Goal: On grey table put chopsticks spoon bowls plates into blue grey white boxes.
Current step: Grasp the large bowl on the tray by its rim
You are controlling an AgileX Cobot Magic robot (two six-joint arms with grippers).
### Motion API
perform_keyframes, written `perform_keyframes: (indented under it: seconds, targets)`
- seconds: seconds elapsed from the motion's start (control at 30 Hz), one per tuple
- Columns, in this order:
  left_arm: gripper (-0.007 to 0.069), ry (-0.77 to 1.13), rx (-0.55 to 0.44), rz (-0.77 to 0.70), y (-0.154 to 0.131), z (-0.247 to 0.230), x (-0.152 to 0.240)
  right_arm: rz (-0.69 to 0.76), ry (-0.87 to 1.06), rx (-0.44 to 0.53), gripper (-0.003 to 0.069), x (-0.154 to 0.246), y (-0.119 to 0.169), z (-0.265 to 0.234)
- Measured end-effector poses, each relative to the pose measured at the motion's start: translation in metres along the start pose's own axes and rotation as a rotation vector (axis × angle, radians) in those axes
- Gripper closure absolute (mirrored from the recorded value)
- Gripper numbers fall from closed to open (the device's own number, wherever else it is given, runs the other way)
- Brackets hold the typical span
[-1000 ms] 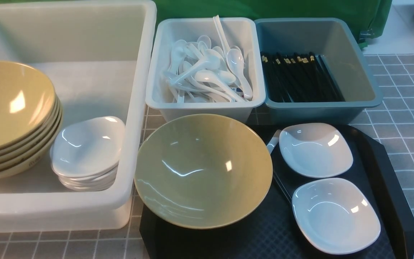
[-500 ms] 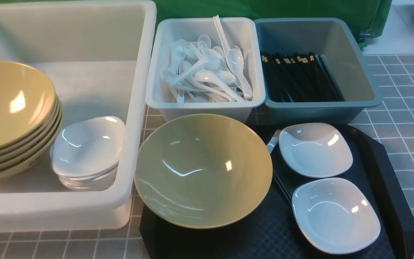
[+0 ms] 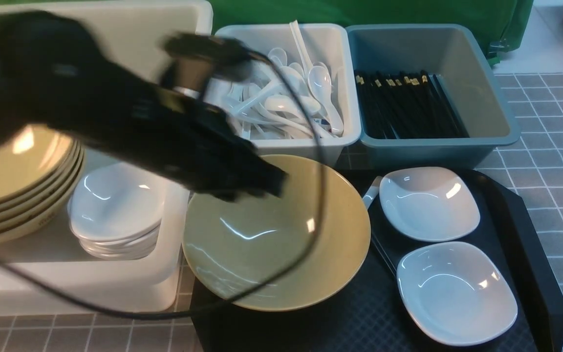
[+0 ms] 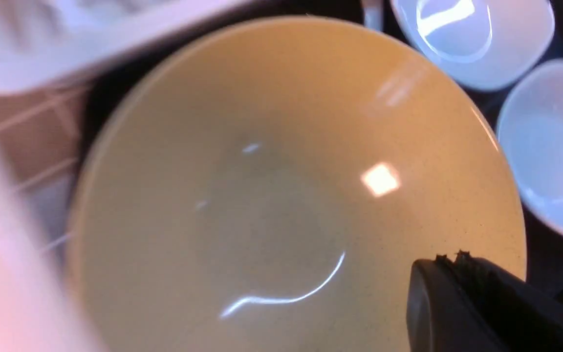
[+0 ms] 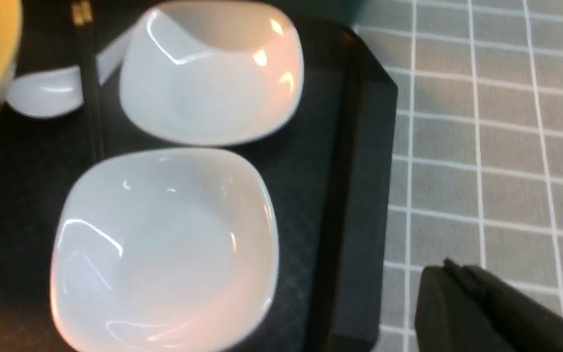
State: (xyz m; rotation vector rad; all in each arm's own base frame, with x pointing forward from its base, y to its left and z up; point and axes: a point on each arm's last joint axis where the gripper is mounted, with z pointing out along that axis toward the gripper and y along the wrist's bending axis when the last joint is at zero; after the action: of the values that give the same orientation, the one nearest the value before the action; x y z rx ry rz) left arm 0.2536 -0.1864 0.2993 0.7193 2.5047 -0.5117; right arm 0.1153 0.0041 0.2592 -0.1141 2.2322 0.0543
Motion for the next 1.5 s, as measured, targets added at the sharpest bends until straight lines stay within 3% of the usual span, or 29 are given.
perform_keyframes:
  seconds: [0.27, 0.33, 0.5, 0.6, 0.7, 0.83, 0.97, 1.13, 1.3, 1.4, 1.43, 1.47, 1.5]
  targets:
    - [0.0635, 0.213, 0.026, 0.071, -0.020, 0.103, -0.007, -0.057, -0.026, -0.067, 0.0624, -0.001, 0.010, 0.001]
    - [0.0634, 0.246, 0.073, 0.106, -0.034, 0.127, -0.007, -0.060, -0.026, -0.071, 0.0624, 0.000, 0.011, 0.002]
    - [0.0634, 0.238, 0.218, 0.222, -0.066, 0.131, -0.014, -0.060, -0.036, -0.068, 0.0624, -0.001, 0.010, 0.002]
    - [0.0620, 0.229, 0.248, 0.244, -0.066, 0.112, -0.033, -0.061, -0.037, -0.068, 0.0624, -0.001, 0.010, 0.002]
    - [0.0561, 0.228, 0.181, 0.233, -0.044, 0.088, -0.051, -0.061, -0.039, -0.067, 0.0624, -0.001, 0.010, 0.002]
    - [0.0373, 0.250, -0.018, 0.208, 0.003, 0.063, -0.063, -0.059, -0.041, -0.067, 0.0624, -0.002, 0.010, 0.002]
    - [0.0216, 0.292, -0.153, 0.164, 0.031, 0.064, -0.061, -0.052, -0.049, -0.069, 0.0624, -0.002, 0.010, 0.002]
    - [0.0131, 0.350, -0.193, 0.134, 0.045, 0.087, -0.056, -0.048, -0.051, -0.071, 0.0624, -0.002, 0.011, 0.002]
    - [0.0150, 0.422, -0.186, 0.118, 0.052, 0.117, -0.046, -0.046, -0.052, -0.072, 0.0624, -0.003, 0.011, 0.002]
    - [0.0295, 0.471, -0.160, 0.101, 0.054, 0.134, -0.039, -0.045, -0.052, -0.073, 0.0624, -0.003, 0.011, 0.002]
    - [0.0307, 0.474, -0.158, 0.100, 0.054, 0.134, -0.039, -0.045, -0.052, -0.073, 0.0624, -0.003, 0.011, 0.002]
    - [0.0419, 0.487, -0.137, 0.108, 0.052, 0.132, -0.039, -0.045, -0.052, -0.073, 0.0624, -0.003, 0.011, 0.002]
    - [0.0456, 0.486, -0.118, 0.102, 0.050, 0.127, -0.040, -0.045, -0.052, -0.073, 0.0623, -0.003, 0.011, 0.002]
